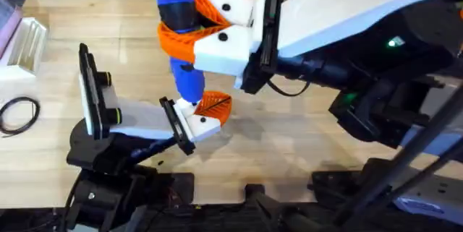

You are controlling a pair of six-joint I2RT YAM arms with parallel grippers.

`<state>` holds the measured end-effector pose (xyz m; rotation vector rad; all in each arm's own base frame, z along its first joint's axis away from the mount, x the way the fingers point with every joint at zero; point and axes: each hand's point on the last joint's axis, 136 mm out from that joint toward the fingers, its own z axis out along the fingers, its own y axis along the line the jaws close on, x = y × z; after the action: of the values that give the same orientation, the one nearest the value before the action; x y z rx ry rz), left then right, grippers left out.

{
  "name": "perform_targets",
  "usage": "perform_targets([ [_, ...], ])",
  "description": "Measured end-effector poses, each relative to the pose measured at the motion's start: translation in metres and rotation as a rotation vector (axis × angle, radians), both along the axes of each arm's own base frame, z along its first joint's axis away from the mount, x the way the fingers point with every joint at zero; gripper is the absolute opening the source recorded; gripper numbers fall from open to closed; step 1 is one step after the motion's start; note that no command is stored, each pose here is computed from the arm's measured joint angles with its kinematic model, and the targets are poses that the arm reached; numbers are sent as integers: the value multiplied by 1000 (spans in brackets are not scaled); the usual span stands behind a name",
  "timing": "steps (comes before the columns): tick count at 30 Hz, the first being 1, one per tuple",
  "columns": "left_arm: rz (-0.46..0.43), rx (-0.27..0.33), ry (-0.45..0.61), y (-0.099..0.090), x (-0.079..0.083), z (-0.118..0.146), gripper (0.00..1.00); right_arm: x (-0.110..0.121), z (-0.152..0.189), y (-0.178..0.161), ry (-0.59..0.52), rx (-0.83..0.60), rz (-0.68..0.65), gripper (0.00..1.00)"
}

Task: Pick up the gripper from the table and insert it into the empty holder that is missing its gripper. Then pick up a screw, insert it into the mounting hole, and use the screwdriver to tighten it. Finally, clean up the table by picking up the vegetable and placing it into the bucket.

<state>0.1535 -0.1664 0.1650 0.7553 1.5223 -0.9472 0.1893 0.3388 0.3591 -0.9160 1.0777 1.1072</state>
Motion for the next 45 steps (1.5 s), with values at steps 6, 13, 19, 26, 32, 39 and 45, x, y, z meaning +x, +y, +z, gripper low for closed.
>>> perform_targets([
  [6,0,0,1,0,0,0,12,3,-1,-1,14,-8,-1,22],
  [13,0,0,0,0,0,0,12,5,-1,-2,18,-11,-2,23],
  [19,2,1,7,0,0,-1,12,5,-3,-1,35,-24,6,90],
  [26,2,2,12,0,0,-2,12,14,18,-6,2,18,-39,218],
  [32,2,2,11,0,0,-2,12,16,20,-7,1,21,-45,22],
  [39,2,2,11,0,0,-2,12,43,-3,-16,-23,-83,-148,22],
  [45,2,2,12,0,0,-2,12,120,-62,-61,-142,-391,-519,22],
])
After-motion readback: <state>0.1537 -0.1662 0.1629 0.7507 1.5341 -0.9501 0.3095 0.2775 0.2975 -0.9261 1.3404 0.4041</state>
